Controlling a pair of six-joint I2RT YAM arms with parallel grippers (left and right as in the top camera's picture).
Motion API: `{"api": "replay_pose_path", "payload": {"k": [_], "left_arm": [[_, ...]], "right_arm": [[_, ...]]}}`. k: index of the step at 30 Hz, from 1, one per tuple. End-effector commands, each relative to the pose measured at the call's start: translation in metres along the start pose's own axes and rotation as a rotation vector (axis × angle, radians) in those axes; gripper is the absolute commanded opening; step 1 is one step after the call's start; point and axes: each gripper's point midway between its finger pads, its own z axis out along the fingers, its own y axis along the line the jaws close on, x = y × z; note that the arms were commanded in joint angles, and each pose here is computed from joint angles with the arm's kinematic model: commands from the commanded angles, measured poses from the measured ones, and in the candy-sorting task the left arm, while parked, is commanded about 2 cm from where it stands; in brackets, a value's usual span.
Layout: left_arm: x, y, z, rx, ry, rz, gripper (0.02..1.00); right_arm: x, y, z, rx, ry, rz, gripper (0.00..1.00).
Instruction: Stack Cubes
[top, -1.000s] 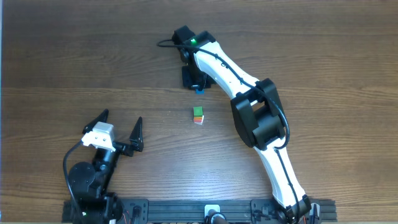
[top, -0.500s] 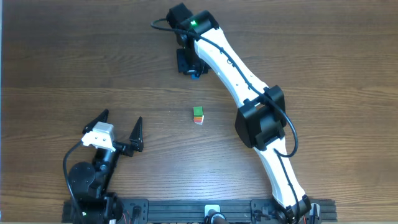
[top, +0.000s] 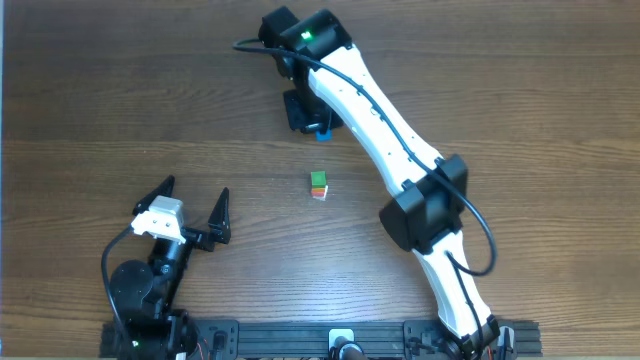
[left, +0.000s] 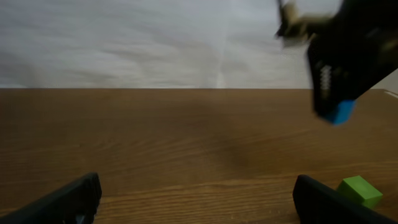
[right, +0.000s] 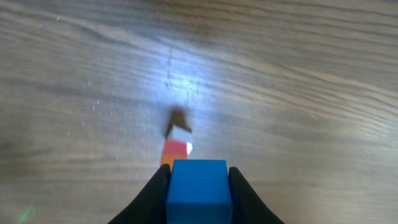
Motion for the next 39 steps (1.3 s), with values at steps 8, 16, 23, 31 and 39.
{"api": "replay_pose_path", "payload": {"k": [8,16,23,31,39], "left_arm": [[0.002,-0.003,0.000,0.014,0.001,0.014,1.000],[0.002,-0.003,0.000,0.014,0.001,0.014,1.000],[0.002,-0.003,0.000,0.014,0.001,0.014,1.000],[0.002,-0.003,0.000,0.014,0.001,0.014,1.000],[0.002,-0.003,0.000,0.014,0.001,0.014,1.000]], "right_arm": [[0.039,0.010,-0.041,-0.039,-0.114,-0.043,0.012],[0.059,0.001,-0.020,-0.050,-0.119,0.012,0.009],[0.067,0.013,-0.007,-0.076,-0.087,0.019,0.009],[0.070,0.024,-0.005,-0.085,-0.090,0.026,0.012],[0.074,0.025,0.004,-0.078,-0.073,0.052,0.009]]}}
